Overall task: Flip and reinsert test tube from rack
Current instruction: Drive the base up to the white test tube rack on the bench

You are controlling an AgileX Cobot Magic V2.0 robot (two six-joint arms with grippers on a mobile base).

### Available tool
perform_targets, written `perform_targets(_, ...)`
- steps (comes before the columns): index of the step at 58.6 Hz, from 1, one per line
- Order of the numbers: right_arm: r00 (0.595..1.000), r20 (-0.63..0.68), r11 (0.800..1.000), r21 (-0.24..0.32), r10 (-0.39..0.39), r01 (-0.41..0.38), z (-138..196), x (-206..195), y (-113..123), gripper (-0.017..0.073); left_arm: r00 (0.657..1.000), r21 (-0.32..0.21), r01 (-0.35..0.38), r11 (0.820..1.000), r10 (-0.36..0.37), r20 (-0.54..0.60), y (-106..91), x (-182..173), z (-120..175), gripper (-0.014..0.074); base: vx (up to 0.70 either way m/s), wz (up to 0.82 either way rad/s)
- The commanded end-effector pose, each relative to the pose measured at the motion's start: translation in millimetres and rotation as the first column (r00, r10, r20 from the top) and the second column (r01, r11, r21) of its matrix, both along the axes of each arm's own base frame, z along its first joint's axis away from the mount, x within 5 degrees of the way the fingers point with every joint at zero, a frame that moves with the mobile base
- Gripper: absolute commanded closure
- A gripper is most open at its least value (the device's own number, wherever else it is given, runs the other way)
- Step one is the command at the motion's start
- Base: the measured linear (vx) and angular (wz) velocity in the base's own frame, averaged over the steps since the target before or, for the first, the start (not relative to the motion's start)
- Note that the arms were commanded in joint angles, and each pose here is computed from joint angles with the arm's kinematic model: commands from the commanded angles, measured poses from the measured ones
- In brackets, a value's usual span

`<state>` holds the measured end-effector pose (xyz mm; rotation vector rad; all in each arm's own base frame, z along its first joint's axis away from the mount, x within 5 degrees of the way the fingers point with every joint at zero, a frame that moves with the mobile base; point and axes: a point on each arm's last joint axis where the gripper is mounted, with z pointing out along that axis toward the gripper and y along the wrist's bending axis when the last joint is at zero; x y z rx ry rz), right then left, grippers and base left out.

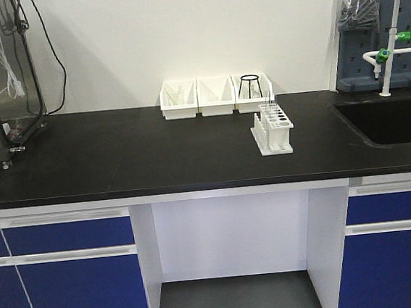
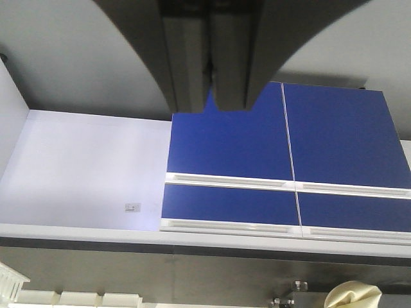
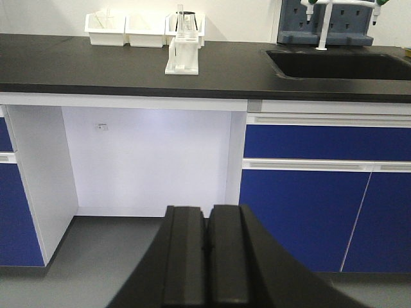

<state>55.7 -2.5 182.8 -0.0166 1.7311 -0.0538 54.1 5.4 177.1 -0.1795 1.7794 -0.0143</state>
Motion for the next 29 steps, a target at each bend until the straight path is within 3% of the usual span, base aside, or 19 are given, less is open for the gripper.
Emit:
perform_targets(1,0.996,0.088,1.000,-0.015,0.010,-0.009,7.3,0.2,0.7,0.0568,0.995,0.004,0.011,1.000,-0.012,0.097,-0.8,0.8,8.3,0.0600,0.00,0.00)
perform_targets(29,0.996,0.088,1.000,-0.015,0.010,-0.009,7.3,0.2,0.7,0.0568,0.995,0.004,0.011,1.000,-0.012,0.097,-0.8,0.8,8.3,0.0600,0.00,-0.01)
